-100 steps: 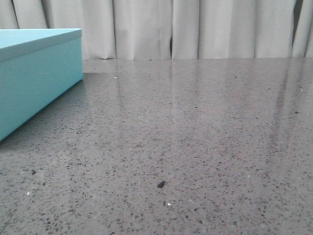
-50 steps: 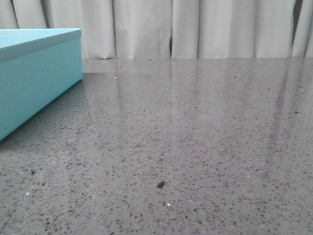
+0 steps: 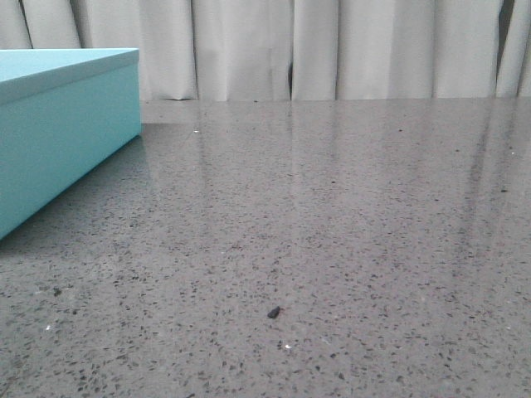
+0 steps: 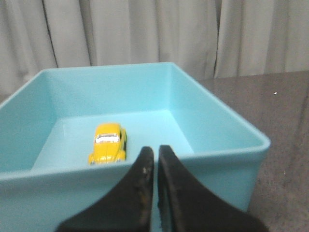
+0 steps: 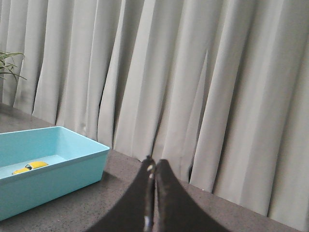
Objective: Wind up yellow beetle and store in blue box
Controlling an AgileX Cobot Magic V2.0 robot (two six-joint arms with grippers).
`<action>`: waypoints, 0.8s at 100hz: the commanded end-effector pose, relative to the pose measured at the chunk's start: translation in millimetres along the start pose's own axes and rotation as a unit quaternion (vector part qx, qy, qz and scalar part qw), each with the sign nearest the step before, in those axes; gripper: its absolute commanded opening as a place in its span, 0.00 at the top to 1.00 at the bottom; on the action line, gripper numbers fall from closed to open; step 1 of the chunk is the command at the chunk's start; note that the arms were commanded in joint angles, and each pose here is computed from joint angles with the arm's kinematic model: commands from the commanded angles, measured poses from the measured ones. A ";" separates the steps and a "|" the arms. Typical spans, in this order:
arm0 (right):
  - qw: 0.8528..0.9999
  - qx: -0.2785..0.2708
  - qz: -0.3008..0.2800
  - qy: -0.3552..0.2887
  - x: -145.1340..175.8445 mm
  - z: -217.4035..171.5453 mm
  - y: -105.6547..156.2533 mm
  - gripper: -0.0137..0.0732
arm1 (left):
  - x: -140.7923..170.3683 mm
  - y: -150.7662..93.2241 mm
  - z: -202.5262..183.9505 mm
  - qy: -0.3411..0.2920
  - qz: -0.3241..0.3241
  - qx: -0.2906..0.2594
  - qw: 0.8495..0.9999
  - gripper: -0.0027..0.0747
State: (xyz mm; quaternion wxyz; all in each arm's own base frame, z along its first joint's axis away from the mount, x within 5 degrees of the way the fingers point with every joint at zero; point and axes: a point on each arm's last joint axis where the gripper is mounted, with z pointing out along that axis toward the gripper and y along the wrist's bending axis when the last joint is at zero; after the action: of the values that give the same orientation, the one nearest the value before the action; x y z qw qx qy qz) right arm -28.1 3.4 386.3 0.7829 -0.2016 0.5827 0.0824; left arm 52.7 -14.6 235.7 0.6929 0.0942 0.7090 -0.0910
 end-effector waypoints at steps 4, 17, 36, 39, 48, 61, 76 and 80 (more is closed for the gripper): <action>0.999 0.017 -0.007 -0.035 -10.8 2.8 -4.5 0.89 | 6.8 2.6 -0.7 -0.012 -0.021 -0.023 0.999 0.99; 0.999 0.017 -0.007 -0.035 -10.8 2.8 -4.5 0.89 | 24.0 4.7 1.0 0.027 -0.028 -0.043 0.998 0.99; 0.999 0.017 -0.007 -0.035 -10.8 2.8 -4.5 0.89 | 45.6 4.9 3.4 0.063 -0.049 -0.047 0.996 0.99; 0.999 0.017 -0.007 -0.035 -10.8 2.8 -4.5 0.89 | 48.2 4.4 3.6 0.069 -0.059 -0.046 0.995 0.99; 0.999 0.017 -0.007 -0.035 -10.8 2.8 -4.5 0.89 | 57.6 2.5 2.5 0.097 -0.085 -0.040 0.991 0.99; 0.999 0.017 -0.007 -0.035 -10.8 2.8 -4.5 0.89 | 59.2 1.4 -0.4 0.092 -0.090 -0.036 0.991 0.99; 0.999 0.017 -0.007 -0.035 -10.8 2.8 -4.5 0.89 | 58.9 1.5 -0.3 0.091 -0.090 -0.036 0.991 0.99; 0.999 0.017 -0.007 -0.035 -10.8 2.8 -4.5 0.89 | 59.1 1.5 -0.3 0.091 -0.090 -0.036 0.991 0.99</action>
State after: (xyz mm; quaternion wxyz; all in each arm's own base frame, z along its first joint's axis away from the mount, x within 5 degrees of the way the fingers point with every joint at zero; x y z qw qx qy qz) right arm -28.1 3.4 386.4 0.7836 -0.2016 0.5820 0.0819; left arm 52.0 -12.7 182.9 0.6056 0.0234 0.7880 -0.1088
